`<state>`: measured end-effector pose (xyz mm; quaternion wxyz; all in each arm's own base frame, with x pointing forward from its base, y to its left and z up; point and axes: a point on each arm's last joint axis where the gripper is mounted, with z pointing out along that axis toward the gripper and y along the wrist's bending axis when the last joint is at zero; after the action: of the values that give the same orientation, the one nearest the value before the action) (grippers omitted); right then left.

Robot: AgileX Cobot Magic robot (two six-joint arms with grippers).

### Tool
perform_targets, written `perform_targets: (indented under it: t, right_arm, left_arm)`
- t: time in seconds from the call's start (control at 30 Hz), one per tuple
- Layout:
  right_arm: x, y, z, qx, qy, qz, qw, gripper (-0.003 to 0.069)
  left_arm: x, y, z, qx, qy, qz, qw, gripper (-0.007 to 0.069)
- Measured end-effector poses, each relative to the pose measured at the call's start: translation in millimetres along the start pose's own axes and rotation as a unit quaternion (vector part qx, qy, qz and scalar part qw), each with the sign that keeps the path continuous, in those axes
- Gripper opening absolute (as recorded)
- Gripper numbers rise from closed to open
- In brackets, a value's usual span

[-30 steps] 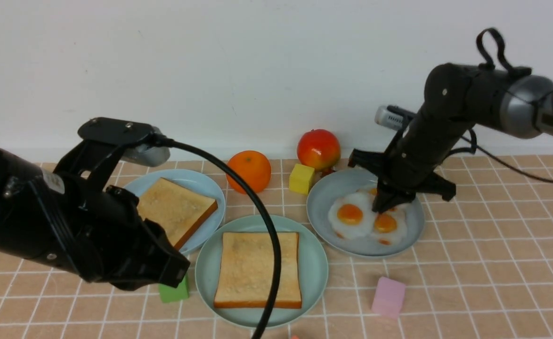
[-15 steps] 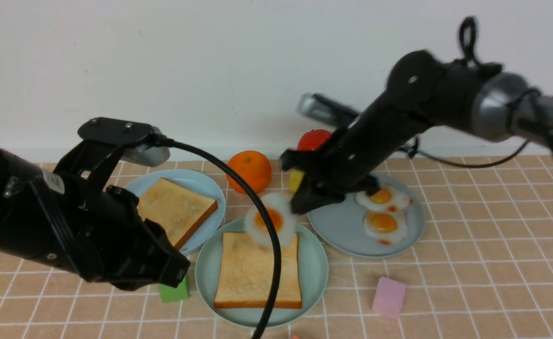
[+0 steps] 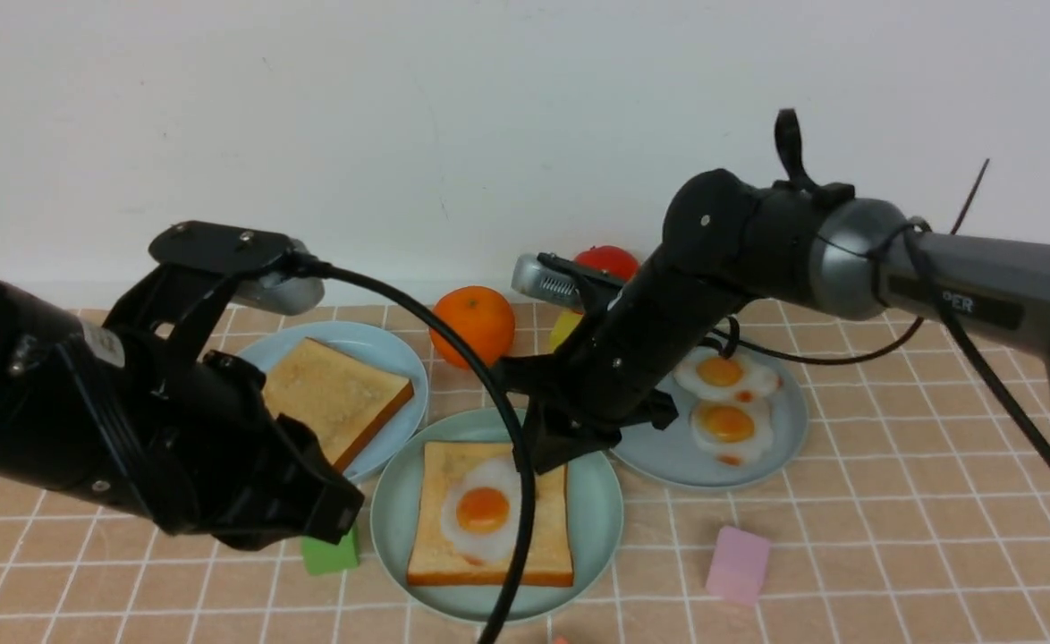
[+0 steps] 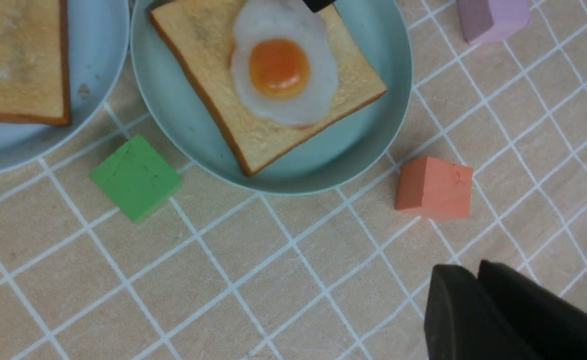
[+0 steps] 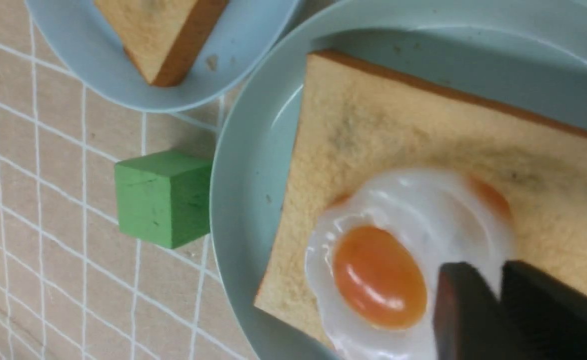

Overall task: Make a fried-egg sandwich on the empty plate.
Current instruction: Use the right arm to place the fried egg on the slice of bread in the middle, then use the left arm to grab a slice of bread

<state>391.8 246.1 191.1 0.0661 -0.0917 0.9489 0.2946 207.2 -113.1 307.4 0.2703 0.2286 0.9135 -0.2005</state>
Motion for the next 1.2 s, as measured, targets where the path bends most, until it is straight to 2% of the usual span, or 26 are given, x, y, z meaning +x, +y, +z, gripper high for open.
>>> perform_targets:
  t: [0.1, 0.13, 0.17, 0.2, 0.3, 0.33, 0.43, 0.5, 0.53, 0.57, 0.67, 0.73, 0.83, 1.03, 1.1, 1.2]
  right_arm:
    - [-1.1, 5.3, -20.1, -0.004, -0.013, -0.02, 1.0, 0.0291]
    - [-1.1, 6.5, -22.1, -0.005, -0.015, -0.024, 1.0, 0.0297]
    - [-0.8, 11.0, -39.8, -0.007, -0.024, -0.048, 0.999, 0.0335]
    - [-0.4, 12.6, -45.6, -0.007, -0.027, -0.057, 0.998, 0.0347]
    - [11.8, 33.8, -107.9, -0.01, -0.052, -0.136, 0.989, 0.0369]
    - [13.2, 34.6, -111.4, -0.009, -0.05, -0.14, 0.989, 0.0368]
    - [36.8, 54.5, -164.5, 0.004, -0.063, -0.199, 0.978, 0.0334]
    - [48.8, 63.0, -183.3, 0.005, -0.07, -0.216, 0.974, 0.0303]
    - [61.2, 71.2, -198.0, 0.002, -0.08, -0.228, 0.97, 0.0272]
    - [62.6, 72.3, -200.5, 0.002, -0.082, -0.23, 0.97, 0.0267]
    - [91.2, 83.8, -217.5, -0.005, -0.094, -0.256, 0.962, 0.0181]
    - [107.9, 89.3, -222.1, -0.009, -0.098, -0.276, 0.956, 0.0144]
    - [134.6, 92.5, -219.2, -0.015, -0.093, -0.31, 0.946, 0.009]
    - [172.9, 91.6, -211.1, -0.037, -0.097, -0.359, 0.927, 0.0041]
    - [180.7, 89.9, -210.8, -0.047, -0.103, -0.359, 0.926, 0.0039]
    - [186.0, 87.9, -209.8, -0.053, -0.102, -0.358, 0.926, 0.0039]
  left_arm:
    - [-3.5, 1.6, 0.0, -0.009, -0.019, 0.002, 1.0, 0.0071]
    - [-3.9, 1.8, 0.3, -0.01, -0.021, 0.002, 1.0, 0.0071]
    - [-7.1, 4.0, 1.2, -0.019, -0.036, -0.001, 0.999, 0.0072]
    - [-8.2, 4.9, 1.8, -0.023, -0.041, -0.003, 0.999, 0.0072]
    - [-20.3, 22.9, 12.9, -0.062, -0.087, -0.05, 0.993, 0.0074]
    - [-20.6, 24.4, 13.6, -0.064, -0.086, -0.055, 0.993, 0.0074]
    - [-27.7, 66.1, 30.2, -0.1, -0.06, -0.145, 0.983, 0.0055]
    - [-33.8, 88.5, 35.1, -0.11, -0.039, -0.184, 0.976, 0.0038]
    - [-39.1, 108.2, 39.3, -0.115, -0.023, -0.212, 0.97, 0.0028]
    - [-40.7, 113.7, 40.4, -0.117, -0.019, -0.219, 0.968, 0.0027]
    - [-53.1, 151.6, 51.0, -0.127, 0.001, -0.258, 0.958, 0.0036]
    - [-59.0, 164.8, 59.0, -0.136, 0.01, -0.255, 0.957, 0.0064]
    - [-69.6, 181.3, 75.7, -0.16, 0.026, -0.225, 0.961, 0.0151]
    - [-84.3, 208.1, 118.0, -0.197, 0.06, -0.154, 0.966, 0.0385]
    - [-85.0, 217.0, 134.0, -0.198, 0.072, -0.139, 0.968, 0.0425]
    - [-83.7, 228.0, 154.5, -0.194, 0.086, -0.12, 0.97, 0.0435]
